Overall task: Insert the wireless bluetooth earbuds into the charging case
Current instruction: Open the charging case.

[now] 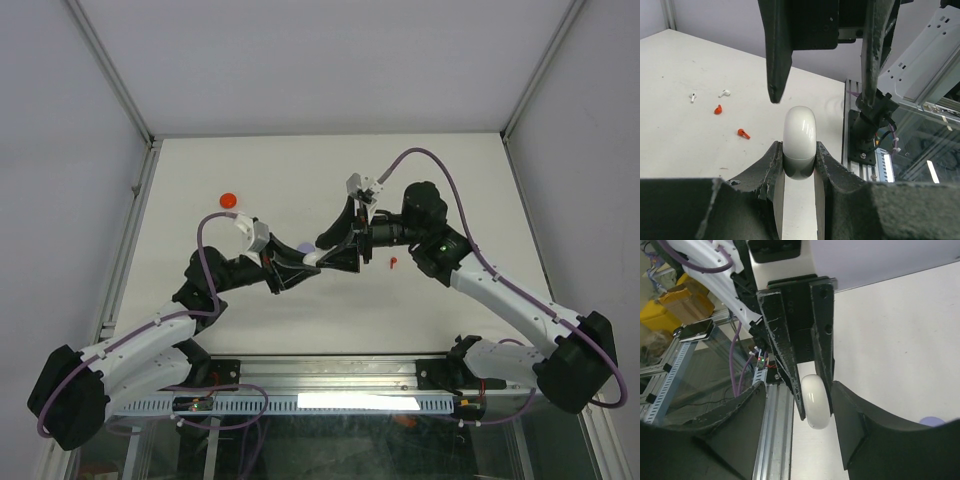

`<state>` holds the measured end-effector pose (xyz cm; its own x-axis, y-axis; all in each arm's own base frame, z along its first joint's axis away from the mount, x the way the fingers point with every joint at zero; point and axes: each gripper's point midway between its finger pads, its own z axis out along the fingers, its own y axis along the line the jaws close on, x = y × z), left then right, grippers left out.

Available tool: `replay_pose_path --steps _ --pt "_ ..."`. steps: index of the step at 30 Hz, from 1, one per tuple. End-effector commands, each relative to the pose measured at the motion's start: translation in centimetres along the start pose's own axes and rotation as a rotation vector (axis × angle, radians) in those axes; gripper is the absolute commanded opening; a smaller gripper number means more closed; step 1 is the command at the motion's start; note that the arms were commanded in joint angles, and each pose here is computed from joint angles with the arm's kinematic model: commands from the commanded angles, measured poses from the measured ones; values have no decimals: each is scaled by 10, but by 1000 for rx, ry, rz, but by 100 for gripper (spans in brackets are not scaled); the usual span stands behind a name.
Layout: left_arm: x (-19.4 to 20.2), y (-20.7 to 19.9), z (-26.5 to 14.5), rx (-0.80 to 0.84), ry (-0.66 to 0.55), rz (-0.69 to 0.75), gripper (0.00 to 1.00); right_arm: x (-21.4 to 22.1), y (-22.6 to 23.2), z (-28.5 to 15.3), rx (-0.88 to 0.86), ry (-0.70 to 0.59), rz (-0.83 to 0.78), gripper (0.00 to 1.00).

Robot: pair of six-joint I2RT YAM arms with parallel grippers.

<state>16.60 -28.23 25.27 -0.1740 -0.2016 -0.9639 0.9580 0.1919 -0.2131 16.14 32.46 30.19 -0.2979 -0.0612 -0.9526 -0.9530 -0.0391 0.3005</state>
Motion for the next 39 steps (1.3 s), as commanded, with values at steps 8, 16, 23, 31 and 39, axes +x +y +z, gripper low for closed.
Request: replay_pose_path --steps 8,16,23,31,39 --pt "-36 -27 8 131 -71 43 0 3 11 6 -101 29 -53 50" --pt "-35 -27 8 136 -69 43 0 0 17 5 -130 26 -52 22" --pt "-32 -22 6 100 -77 24 24 -9 21 3 -120 -3 -77 0" --pt "-33 -16 4 52 -97 -7 42 -15 27 -2 -115 -41 -124 0" --pt "-38 -20 5 72 -139 -26 43 -15 25 -1 -117 -48 -134 0"
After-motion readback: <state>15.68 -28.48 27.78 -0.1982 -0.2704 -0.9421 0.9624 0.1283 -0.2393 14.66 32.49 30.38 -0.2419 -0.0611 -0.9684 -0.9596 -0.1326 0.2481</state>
